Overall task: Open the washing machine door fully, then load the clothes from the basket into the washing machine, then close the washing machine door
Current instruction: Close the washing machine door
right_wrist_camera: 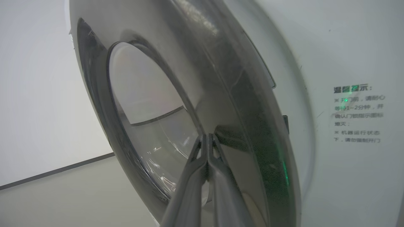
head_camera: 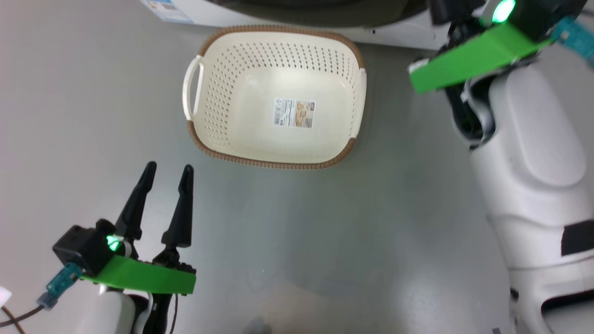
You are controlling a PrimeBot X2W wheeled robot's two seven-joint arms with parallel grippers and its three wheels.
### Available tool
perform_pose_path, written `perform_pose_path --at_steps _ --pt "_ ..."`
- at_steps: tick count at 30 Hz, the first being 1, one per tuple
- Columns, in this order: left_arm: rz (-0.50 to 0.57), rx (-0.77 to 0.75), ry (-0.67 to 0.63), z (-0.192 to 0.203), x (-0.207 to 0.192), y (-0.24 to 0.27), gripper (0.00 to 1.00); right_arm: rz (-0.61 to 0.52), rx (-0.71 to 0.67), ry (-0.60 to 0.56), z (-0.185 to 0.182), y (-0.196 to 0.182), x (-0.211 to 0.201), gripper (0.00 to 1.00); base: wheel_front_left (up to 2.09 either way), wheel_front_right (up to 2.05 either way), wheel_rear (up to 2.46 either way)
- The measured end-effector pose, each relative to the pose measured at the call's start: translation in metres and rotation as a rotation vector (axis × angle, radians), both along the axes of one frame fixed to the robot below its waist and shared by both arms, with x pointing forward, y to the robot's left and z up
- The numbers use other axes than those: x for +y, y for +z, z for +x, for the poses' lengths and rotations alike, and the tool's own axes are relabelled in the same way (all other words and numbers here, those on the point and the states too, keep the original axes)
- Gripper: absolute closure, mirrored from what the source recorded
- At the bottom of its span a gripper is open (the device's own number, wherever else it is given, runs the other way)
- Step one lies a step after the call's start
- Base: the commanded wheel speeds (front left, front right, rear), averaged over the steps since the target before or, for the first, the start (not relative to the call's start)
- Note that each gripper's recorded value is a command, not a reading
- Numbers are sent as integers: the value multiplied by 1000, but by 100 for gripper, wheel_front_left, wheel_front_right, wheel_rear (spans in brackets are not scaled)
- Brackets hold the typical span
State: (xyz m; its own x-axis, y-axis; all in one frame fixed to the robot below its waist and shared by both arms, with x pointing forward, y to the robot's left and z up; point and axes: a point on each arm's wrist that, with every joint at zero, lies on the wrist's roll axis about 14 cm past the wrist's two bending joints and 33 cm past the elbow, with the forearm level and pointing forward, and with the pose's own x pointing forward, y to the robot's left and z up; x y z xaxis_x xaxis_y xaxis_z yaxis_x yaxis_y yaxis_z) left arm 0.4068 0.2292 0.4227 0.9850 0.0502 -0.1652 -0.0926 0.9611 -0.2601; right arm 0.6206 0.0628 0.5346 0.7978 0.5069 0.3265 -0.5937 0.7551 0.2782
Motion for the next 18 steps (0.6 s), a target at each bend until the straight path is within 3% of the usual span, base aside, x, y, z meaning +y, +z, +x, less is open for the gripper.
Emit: perform_pose_path --at_steps 10,18 --pt "-5 38 -34 16 -7 -20 0 32 -26 -65 44 2 -13 100 0 0 0" --pt "-15 52 -57 29 -12 -31 0 63 -28 -59 55 -6 -12 100 0 0 0"
